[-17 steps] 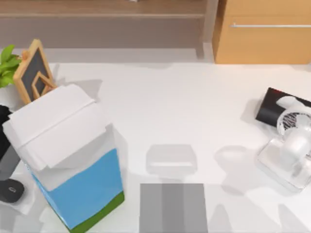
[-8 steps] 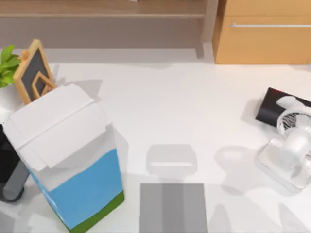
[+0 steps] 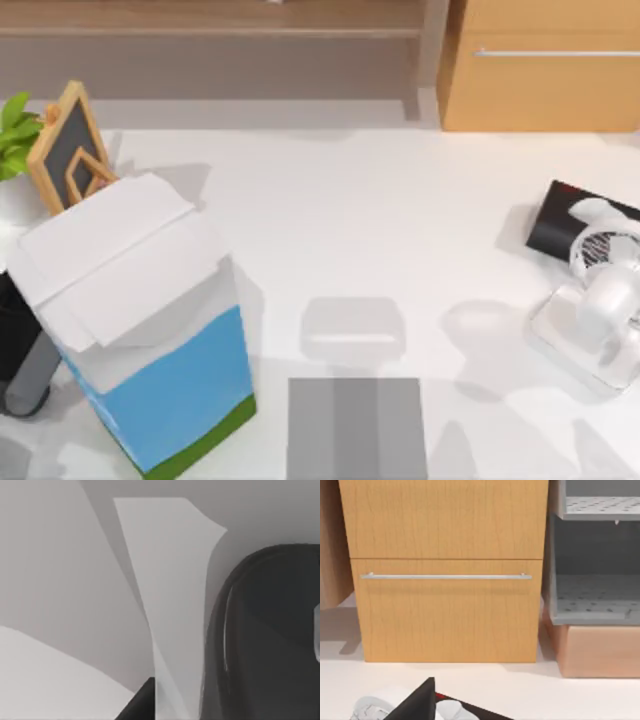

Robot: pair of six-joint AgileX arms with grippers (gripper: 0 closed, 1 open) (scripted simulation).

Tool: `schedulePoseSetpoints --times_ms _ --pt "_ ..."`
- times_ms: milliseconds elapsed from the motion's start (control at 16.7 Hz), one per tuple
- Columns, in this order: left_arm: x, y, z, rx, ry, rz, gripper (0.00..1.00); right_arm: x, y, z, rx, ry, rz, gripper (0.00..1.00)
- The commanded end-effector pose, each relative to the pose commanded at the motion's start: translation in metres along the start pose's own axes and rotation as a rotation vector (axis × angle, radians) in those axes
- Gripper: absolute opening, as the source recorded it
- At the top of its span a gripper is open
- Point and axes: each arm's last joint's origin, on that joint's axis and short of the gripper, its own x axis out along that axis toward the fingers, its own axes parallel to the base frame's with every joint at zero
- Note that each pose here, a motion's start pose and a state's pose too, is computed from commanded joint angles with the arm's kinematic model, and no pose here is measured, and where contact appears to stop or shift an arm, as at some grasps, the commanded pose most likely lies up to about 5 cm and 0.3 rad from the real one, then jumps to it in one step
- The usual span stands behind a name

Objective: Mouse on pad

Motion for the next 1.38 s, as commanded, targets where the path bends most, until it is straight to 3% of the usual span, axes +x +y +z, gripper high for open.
schedulePoseSetpoints --times_ms 360,840,1380 --pt "0.0 0.0 0.0 0.0 0.0 0.0 0.02 0.0 0.0 0.0 0.0 0.0 0.0 1.0" --pt "0.0 0.0 0.0 0.0 0.0 0.0 0.0 0.0 0.0 0.0 0.0 0.0 0.0 1.0" --pt "-0.051 0.006 -0.019 -0.017 0.033 -0.008 0.0 0.0 0.0 0.0 0.0 0.0 0.0 1.0"
